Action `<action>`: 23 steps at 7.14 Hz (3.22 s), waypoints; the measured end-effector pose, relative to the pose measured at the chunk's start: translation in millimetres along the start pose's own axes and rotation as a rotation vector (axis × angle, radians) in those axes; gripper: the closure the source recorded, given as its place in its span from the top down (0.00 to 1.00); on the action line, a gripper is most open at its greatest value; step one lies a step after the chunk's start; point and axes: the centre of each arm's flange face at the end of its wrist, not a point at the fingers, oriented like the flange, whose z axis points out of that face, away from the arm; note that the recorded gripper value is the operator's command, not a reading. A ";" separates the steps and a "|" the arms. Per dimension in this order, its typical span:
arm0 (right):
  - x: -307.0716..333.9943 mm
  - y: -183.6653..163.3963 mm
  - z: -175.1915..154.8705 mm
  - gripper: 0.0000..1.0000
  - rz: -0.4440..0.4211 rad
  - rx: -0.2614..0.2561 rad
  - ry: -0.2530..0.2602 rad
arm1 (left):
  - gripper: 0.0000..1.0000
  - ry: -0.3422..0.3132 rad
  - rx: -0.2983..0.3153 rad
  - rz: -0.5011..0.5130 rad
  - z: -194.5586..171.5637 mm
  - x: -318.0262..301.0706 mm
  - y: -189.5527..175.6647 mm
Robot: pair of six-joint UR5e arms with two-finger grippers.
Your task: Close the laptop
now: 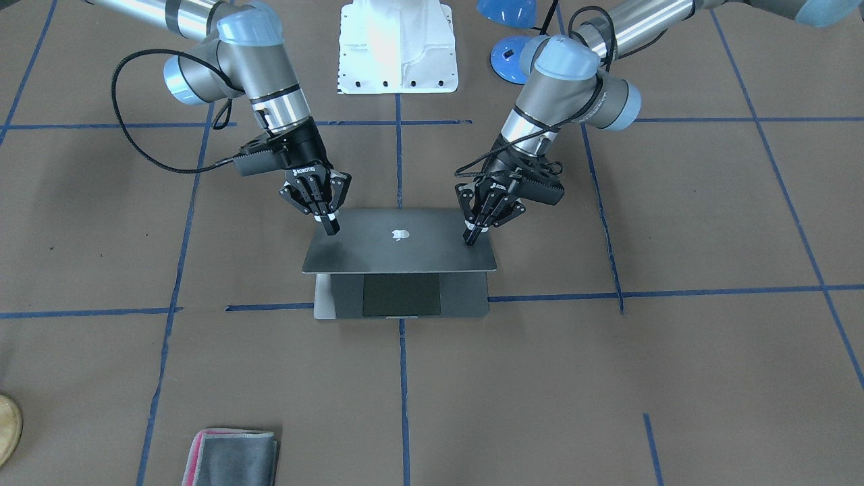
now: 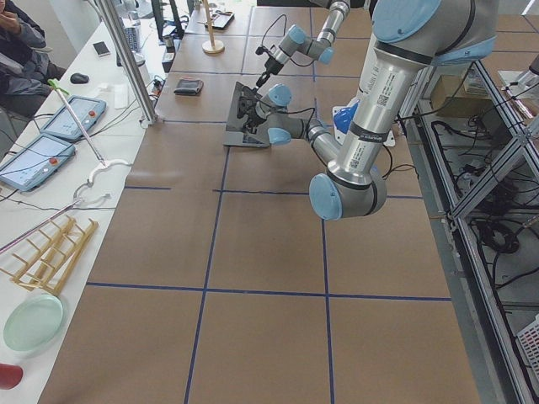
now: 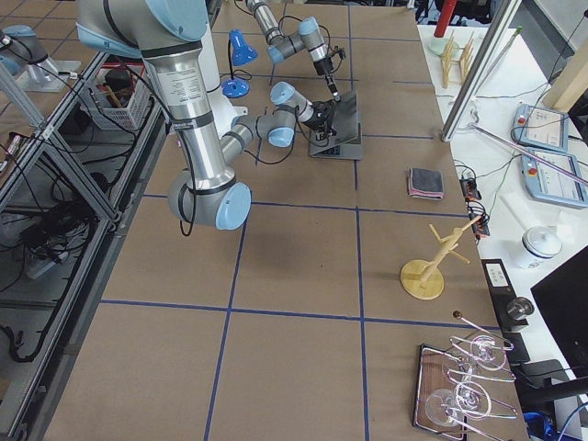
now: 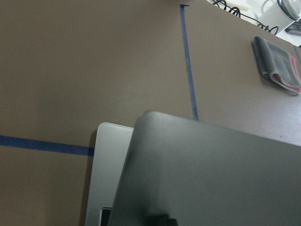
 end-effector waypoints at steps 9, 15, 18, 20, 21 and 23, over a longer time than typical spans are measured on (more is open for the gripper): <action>6.3 -95.9 -33.6 0.99 -0.090 -0.386 0.310 | 1.00 -0.179 -0.301 -0.036 -49.7 -31.9 -37.9; 243.4 -243.0 -119.5 0.99 -0.462 -0.618 0.328 | 1.00 -0.450 -0.505 0.400 -218.7 -264.3 -121.4; 384.8 -304.7 -205.2 0.99 -0.592 -0.678 0.311 | 1.00 -0.453 -0.573 0.458 -310.2 -391.6 -205.8; 452.0 -303.2 -244.6 0.99 -0.568 -0.725 0.336 | 1.00 -0.451 -0.589 0.363 -346.7 -440.5 -210.9; 475.6 -299.5 -257.6 0.99 -0.507 -0.728 0.348 | 1.00 -0.454 -0.596 0.318 -357.8 -461.8 -201.1; 493.5 -296.6 -270.0 1.00 -0.403 -0.711 0.367 | 1.00 -0.462 -0.601 0.253 -374.1 -489.7 -184.7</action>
